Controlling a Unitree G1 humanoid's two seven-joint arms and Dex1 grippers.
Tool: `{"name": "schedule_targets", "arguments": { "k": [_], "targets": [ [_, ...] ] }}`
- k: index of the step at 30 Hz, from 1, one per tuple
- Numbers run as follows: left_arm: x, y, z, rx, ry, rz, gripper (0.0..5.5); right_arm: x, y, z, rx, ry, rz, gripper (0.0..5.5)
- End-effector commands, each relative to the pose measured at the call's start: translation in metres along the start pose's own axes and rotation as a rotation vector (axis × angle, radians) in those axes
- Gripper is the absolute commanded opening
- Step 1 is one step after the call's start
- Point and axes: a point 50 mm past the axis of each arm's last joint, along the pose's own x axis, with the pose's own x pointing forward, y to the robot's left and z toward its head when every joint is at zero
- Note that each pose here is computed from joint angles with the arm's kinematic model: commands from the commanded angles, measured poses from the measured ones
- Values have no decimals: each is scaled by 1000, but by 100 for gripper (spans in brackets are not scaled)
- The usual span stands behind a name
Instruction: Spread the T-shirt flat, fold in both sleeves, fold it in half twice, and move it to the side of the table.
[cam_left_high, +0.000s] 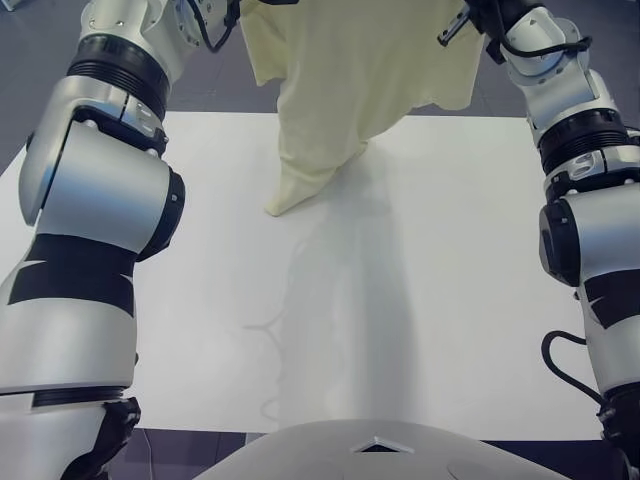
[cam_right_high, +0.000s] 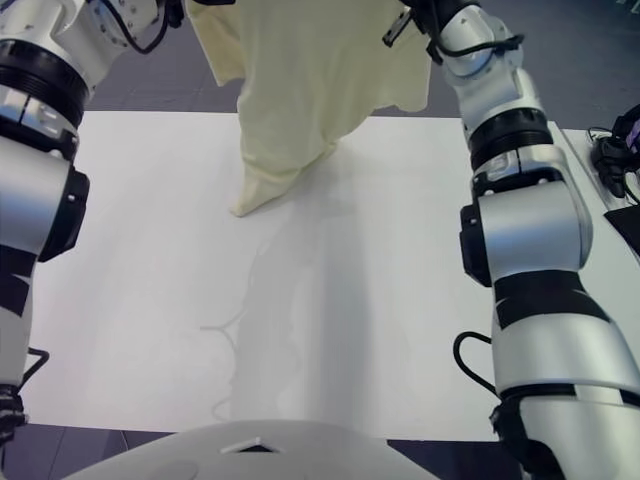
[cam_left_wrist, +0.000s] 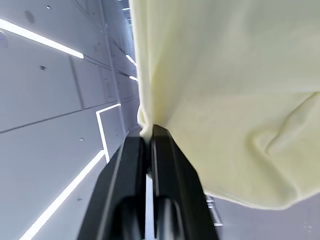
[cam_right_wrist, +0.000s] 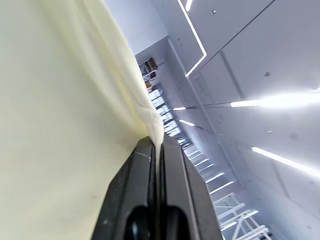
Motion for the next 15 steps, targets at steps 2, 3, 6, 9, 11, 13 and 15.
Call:
{"name": "schedule_targets", "arguments": {
  "k": [2, 3, 6, 9, 11, 13, 15],
  "targets": [
    [-5, 10, -8, 32, -7, 41, 1, -2, -24, 2, -103, -12, -53, 0],
    [-5, 8, -7, 20, -17, 37, 1, -4, -26, 0, -122, -7, -52, 0],
    [-5, 4, -5, 3, -43, 26, 1, -10, -34, -8, -150, 7, -49, 0],
    [-6, 4, -4, 18, -71, 27, 1, -18, -36, -9, -142, -7, 2, 0],
    [-9, 3, -5, 36, -91, 25, 1, -26, -30, -7, -133, -20, 77, 0],
    [-13, 0, -8, 54, -130, 15, 1, -42, -17, -4, -78, -39, 212, 0],
    [-20, -7, -11, 62, -191, -1, 1, -66, -3, 2, 48, -50, 387, 0]
  ]
}}
